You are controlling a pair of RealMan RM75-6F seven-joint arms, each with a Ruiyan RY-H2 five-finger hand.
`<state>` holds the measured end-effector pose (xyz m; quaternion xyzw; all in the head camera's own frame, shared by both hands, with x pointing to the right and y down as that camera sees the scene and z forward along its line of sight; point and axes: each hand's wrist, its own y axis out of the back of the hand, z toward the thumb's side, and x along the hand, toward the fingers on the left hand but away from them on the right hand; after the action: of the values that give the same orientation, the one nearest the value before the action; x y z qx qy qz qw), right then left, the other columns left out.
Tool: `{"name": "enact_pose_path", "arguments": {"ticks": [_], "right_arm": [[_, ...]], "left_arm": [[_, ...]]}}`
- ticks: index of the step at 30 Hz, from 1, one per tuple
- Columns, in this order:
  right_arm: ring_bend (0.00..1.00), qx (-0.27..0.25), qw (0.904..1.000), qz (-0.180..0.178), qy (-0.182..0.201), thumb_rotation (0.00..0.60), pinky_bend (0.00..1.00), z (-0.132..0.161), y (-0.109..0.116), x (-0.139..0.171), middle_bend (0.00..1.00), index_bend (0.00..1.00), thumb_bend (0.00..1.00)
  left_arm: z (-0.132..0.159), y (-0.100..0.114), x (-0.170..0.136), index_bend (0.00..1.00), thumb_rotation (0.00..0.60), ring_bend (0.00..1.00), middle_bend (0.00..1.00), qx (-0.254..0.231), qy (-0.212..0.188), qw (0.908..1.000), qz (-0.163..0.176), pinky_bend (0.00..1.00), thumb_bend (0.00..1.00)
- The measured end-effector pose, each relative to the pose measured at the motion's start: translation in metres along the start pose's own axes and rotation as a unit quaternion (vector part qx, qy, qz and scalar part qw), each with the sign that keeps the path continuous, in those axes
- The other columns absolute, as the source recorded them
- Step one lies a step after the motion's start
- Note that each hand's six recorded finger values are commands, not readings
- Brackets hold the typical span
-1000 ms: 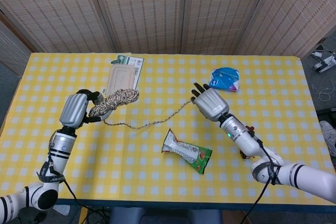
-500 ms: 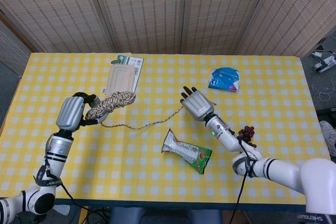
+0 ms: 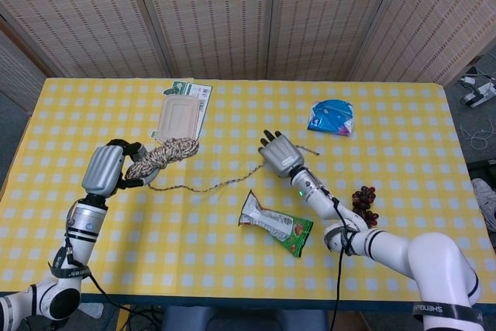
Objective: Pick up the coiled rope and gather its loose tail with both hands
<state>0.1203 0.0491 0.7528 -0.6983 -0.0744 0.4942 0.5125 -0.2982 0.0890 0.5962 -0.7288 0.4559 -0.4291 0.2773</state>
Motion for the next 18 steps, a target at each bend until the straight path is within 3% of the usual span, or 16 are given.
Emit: {"name": "enact_pose_path", "arguments": {"ticks": [18], "right_arm": [[0.09, 0.005, 0.9998, 0.021, -0.003, 0.600, 0.23, 0.013, -0.012, -0.033, 0.25, 0.43, 0.26]], "left_arm": [[-0.009, 0.000, -0.004, 0.72, 0.432, 0.53, 0.71, 0.004, 0.011, 0.9999, -0.002, 0.31, 0.26]]}}
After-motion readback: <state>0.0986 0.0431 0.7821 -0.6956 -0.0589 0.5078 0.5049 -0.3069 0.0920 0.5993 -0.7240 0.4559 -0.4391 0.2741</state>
